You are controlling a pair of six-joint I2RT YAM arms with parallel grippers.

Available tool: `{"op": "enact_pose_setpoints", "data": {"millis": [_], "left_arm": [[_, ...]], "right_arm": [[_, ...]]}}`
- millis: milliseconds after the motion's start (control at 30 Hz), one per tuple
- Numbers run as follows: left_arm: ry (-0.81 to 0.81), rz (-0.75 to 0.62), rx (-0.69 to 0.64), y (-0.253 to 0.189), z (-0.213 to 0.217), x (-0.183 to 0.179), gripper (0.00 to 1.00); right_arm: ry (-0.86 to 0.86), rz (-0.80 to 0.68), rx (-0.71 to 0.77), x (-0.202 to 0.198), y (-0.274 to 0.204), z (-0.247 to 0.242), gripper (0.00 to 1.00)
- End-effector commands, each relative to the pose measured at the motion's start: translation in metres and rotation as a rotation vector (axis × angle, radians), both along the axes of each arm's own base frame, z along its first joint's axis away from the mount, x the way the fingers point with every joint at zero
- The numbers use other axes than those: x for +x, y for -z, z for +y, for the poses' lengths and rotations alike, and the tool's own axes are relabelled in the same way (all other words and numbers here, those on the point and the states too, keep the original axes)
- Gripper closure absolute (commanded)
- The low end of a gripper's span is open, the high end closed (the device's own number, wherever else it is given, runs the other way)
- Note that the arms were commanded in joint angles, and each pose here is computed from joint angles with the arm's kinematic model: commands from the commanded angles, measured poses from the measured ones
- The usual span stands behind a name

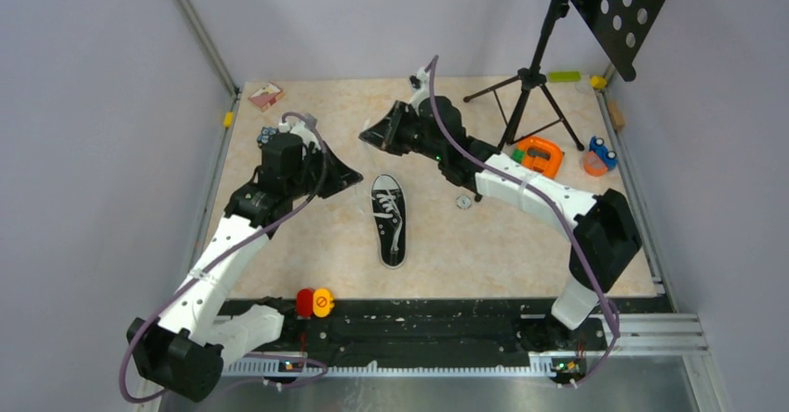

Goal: Tie the shoes
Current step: Cross the shoelace with the shoelace.

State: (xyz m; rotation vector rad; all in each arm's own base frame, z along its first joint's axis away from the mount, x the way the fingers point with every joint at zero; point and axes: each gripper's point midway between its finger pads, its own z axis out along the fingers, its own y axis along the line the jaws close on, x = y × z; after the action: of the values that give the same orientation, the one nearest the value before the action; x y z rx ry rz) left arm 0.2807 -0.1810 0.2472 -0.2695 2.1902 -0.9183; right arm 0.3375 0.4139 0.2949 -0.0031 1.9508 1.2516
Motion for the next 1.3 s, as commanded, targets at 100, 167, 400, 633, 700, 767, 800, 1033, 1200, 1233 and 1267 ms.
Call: {"op": "enact_pose_setpoints", "data": {"millis": [100, 167, 400, 633, 700, 767, 800, 1033, 1200, 1233, 1267], "left_arm": [[0.155, -0.016, -0.125, -0.011, -0.017, -0.034, 1.00], [0.179, -0.032, -0.130, -0.012, -0.018, -0.040, 1.00], [0.248, -0.114, -0.141, -0.038, -0.021, -0.051, 1.00], [0.300, -0.149, -0.252, -0.058, -0.036, -0.049, 1.00], [0.317, -0.150, -0.272, -0.062, -0.039, -0.050, 1.00], [0.322, -0.152, -0.273, -0.062, -0.039, -0.049, 1.00], [0.327, -0.150, -0.272, -0.062, -0.040, -0.049, 1.00], [0.315, -0.127, -0.254, -0.047, -0.042, -0.039, 1.00], [0.292, -0.124, -0.243, -0.042, -0.044, -0.022, 1.00], [0.285, -0.114, -0.239, -0.039, -0.044, -0.018, 1.00], [0.281, -0.105, -0.238, -0.036, -0.046, -0.015, 1.00]], "right_arm": [[-0.107, 0.081, -0.033, 0.003, 0.021, 0.027, 1.00], [-0.129, 0.121, -0.046, 0.002, 0.032, 0.029, 1.00], [-0.322, 0.229, -0.115, -0.021, 0.064, 0.044, 1.00], [-0.546, 0.314, -0.151, -0.074, 0.092, 0.057, 1.00], [-0.594, 0.337, -0.137, -0.085, 0.100, 0.058, 1.00], [-0.643, 0.358, -0.123, -0.094, 0.106, 0.058, 1.00], [-0.651, 0.362, -0.126, -0.097, 0.108, 0.057, 1.00], [-0.641, 0.386, -0.188, -0.091, 0.123, 0.054, 0.56], [-0.420, 0.386, -0.179, -0.039, 0.115, 0.013, 0.38], [-0.364, 0.383, -0.167, -0.026, 0.112, -0.001, 0.38], [-0.307, 0.376, -0.160, -0.016, 0.108, -0.014, 0.38]]}}
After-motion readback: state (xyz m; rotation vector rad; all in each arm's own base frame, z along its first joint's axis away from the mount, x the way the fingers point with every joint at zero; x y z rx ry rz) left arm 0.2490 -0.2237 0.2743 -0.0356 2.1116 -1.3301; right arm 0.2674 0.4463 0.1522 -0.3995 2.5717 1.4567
